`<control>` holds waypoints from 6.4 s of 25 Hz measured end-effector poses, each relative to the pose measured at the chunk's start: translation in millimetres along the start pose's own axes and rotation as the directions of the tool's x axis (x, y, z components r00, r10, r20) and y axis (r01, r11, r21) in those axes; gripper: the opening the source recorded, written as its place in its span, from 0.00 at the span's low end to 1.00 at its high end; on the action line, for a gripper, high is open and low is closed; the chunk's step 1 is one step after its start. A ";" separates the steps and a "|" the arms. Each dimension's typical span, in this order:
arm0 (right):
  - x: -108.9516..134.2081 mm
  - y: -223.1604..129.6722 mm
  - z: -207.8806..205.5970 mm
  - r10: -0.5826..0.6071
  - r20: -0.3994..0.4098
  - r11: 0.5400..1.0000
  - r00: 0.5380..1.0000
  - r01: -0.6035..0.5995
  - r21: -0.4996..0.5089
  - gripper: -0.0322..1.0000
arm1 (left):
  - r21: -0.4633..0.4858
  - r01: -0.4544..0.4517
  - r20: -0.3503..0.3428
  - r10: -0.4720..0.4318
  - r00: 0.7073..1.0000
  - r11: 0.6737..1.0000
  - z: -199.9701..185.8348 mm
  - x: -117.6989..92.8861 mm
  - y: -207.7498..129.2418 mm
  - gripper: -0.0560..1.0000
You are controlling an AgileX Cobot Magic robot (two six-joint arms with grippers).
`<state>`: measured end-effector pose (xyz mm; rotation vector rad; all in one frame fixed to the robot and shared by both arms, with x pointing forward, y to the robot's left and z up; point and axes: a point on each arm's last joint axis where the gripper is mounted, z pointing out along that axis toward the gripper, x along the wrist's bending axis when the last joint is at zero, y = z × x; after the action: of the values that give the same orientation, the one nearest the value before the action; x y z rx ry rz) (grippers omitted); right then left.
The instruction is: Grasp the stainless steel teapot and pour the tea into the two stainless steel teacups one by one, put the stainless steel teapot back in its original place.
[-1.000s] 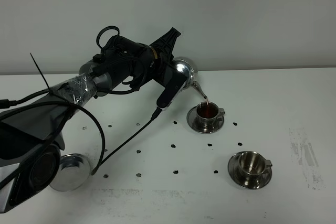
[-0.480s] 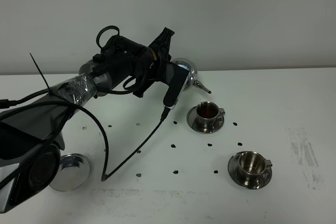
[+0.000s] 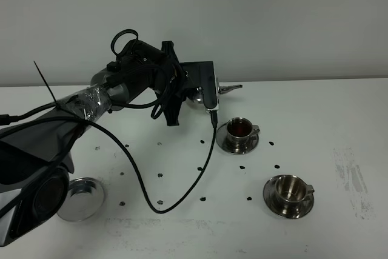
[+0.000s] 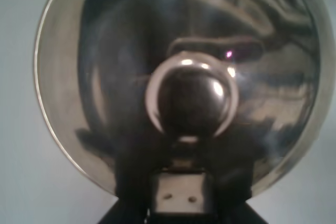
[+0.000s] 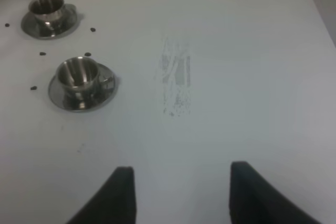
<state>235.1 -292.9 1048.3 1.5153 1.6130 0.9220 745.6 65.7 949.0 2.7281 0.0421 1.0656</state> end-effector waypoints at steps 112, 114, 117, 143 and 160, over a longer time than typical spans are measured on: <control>0.0 0.0 0.0 0.000 0.000 1.000 1.000 0.000 0.000 0.44 | -0.255 -0.627 -0.106 0.623 0.775 0.736 -80.6 -21.8 110.5 0.29; 0.0 0.0 0.0 0.000 0.000 1.000 1.000 0.000 0.000 0.44 | -0.251 -0.645 -0.113 0.640 0.760 0.722 -81.0 -22.5 111.8 0.29; 0.0 0.0 0.0 0.000 0.000 1.000 1.000 0.000 0.000 0.44 | -0.244 -0.666 -0.121 0.659 0.742 0.705 -81.8 -23.8 114.2 0.29; 0.0 0.0 0.0 0.000 0.000 1.000 1.000 0.000 0.000 0.44 | -0.168 -0.764 -0.154 0.749 0.645 0.623 -63.3 -36.7 115.3 0.29; 0.0 0.0 0.0 0.000 0.000 1.000 1.000 0.000 0.000 0.44 | -0.170 -0.824 -0.171 0.807 0.565 0.541 -64.5 -40.4 119.4 0.29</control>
<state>235.1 -292.9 1048.3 1.5153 1.6130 0.9220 666.3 -43.1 993.0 2.4430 -1.4050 1.2369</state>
